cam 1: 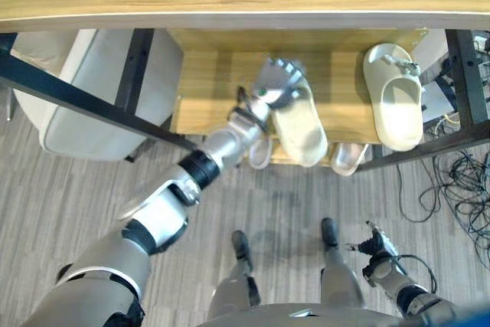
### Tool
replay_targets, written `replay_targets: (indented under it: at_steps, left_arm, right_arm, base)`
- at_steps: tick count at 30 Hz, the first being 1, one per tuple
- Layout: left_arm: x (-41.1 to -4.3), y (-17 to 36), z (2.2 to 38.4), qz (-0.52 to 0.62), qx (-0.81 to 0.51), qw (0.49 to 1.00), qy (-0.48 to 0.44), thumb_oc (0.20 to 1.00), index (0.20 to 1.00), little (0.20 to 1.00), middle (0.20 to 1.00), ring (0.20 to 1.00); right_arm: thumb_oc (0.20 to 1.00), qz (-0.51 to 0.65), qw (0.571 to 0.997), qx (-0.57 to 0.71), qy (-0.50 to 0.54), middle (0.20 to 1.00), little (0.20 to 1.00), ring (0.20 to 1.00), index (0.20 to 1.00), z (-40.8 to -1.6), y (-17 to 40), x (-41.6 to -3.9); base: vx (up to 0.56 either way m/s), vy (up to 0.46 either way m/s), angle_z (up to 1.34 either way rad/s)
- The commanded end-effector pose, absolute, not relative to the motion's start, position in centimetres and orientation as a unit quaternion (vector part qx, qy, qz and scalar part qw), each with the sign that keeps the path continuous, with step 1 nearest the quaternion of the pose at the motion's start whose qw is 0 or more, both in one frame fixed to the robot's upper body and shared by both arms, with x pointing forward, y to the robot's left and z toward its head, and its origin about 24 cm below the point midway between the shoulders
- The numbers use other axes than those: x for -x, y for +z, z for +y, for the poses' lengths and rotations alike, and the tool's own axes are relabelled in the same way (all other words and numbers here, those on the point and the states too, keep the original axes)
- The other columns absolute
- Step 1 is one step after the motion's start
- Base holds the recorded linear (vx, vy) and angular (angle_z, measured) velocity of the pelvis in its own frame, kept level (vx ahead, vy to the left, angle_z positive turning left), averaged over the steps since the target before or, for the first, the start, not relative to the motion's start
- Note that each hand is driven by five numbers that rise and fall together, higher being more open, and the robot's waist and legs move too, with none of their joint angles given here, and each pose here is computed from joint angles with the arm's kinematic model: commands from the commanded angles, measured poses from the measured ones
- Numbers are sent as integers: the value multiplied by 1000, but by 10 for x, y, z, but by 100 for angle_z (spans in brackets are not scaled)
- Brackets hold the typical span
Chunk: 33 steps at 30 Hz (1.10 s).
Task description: Arrange the slippers neatly on the shoe rack.
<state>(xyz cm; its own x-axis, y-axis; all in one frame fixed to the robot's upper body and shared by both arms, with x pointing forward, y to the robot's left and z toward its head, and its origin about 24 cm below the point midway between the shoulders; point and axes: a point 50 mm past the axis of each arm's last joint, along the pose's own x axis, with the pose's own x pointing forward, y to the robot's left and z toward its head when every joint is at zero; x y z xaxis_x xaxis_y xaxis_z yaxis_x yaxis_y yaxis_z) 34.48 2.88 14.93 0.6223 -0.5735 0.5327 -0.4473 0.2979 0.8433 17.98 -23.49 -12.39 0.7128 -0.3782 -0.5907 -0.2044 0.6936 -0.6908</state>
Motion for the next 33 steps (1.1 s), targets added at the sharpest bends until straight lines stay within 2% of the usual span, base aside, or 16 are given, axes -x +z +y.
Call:
replay_targets:
  at_steps: [1, 10, 33]
  left_arm:
    - [-358, 187, 22, -469, -590, 657, -10, 200, 200, 200, 200, 200]
    - [-365, 170, 22, -433, -605, 668, 1, 200, 200, 200, 200, 200]
    - [-378, 202, 16, -429, -587, 685, 52, 200, 200, 200, 200, 200]
  right_arm:
    - [1000, 367, 828, 417, -75, 1000, 1000, 1000, 1000, -258, -115, -184]
    - [1000, 354, 823, 440, -56, 1000, 1000, 1000, 1000, -255, -114, -188]
    - [1000, 348, 832, 426, -67, 1000, 1000, 1000, 1000, -252, -111, -195]
  base:
    - [-33, 6, 0]
    - [-4, -1, -1]
    - [4, -11, -4]
